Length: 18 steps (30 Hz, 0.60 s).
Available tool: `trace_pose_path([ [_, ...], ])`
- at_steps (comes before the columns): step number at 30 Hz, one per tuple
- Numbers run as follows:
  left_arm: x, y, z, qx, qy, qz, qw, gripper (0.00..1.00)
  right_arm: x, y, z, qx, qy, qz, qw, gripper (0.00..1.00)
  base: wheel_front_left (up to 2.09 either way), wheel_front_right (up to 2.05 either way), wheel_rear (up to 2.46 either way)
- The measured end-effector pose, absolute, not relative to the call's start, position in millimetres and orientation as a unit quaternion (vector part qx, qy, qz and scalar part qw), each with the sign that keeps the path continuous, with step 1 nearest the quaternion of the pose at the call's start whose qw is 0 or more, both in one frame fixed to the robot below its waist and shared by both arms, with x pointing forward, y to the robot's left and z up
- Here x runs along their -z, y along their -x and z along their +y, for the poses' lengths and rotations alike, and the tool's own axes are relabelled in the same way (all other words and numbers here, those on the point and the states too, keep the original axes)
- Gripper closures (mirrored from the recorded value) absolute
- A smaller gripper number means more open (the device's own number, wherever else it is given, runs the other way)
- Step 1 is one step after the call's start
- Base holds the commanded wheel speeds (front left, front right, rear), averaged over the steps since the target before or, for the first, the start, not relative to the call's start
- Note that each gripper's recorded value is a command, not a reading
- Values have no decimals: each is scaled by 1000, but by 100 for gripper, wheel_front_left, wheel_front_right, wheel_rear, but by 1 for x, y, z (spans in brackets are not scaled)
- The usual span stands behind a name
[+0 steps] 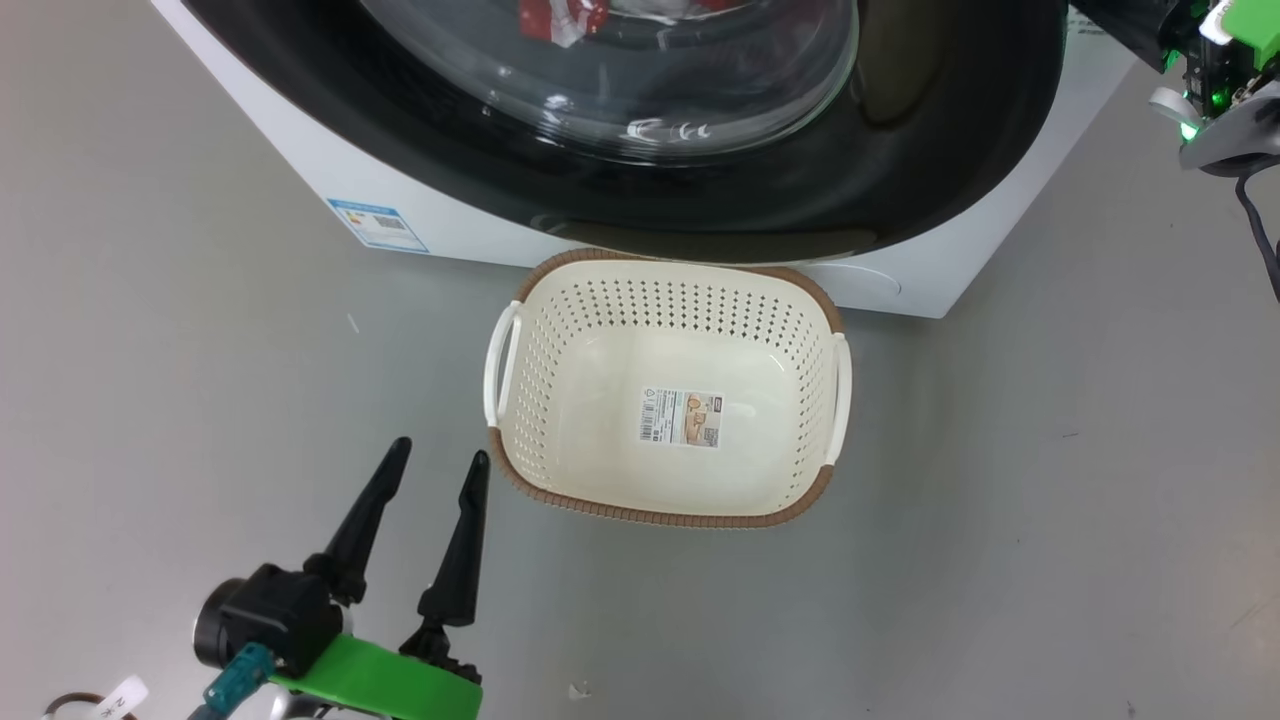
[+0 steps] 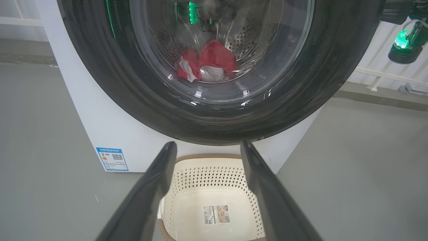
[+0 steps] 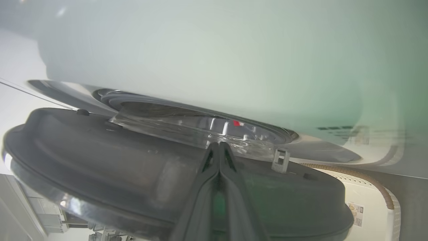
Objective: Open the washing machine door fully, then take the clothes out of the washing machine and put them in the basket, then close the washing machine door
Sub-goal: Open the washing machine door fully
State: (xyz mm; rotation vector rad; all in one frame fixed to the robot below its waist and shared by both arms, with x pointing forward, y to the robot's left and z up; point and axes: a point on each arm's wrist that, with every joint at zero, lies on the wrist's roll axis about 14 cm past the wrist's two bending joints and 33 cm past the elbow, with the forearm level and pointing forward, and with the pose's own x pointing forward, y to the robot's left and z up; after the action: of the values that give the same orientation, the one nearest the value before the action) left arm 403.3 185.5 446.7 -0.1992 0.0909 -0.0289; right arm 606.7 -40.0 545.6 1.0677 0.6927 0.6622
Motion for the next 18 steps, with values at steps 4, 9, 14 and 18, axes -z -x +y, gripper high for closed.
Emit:
trace_pose_path([
  [4,-450,-404,184,17,101,41,994,0,-548,-599,-36,-315,-477,329,751,100,0,0,0],
  [9,-457,-403,182,20,101,31,994,0,-547,-580,-28,-335,-462,343,746,100,0,0,0],
  [14,-465,-401,181,23,102,20,994,0,-543,-558,-18,-354,-450,360,736,100,0,0,0],
  [18,-470,-396,180,24,104,14,994,0,-541,-537,-9,-372,-438,375,728,100,0,0,0],
])
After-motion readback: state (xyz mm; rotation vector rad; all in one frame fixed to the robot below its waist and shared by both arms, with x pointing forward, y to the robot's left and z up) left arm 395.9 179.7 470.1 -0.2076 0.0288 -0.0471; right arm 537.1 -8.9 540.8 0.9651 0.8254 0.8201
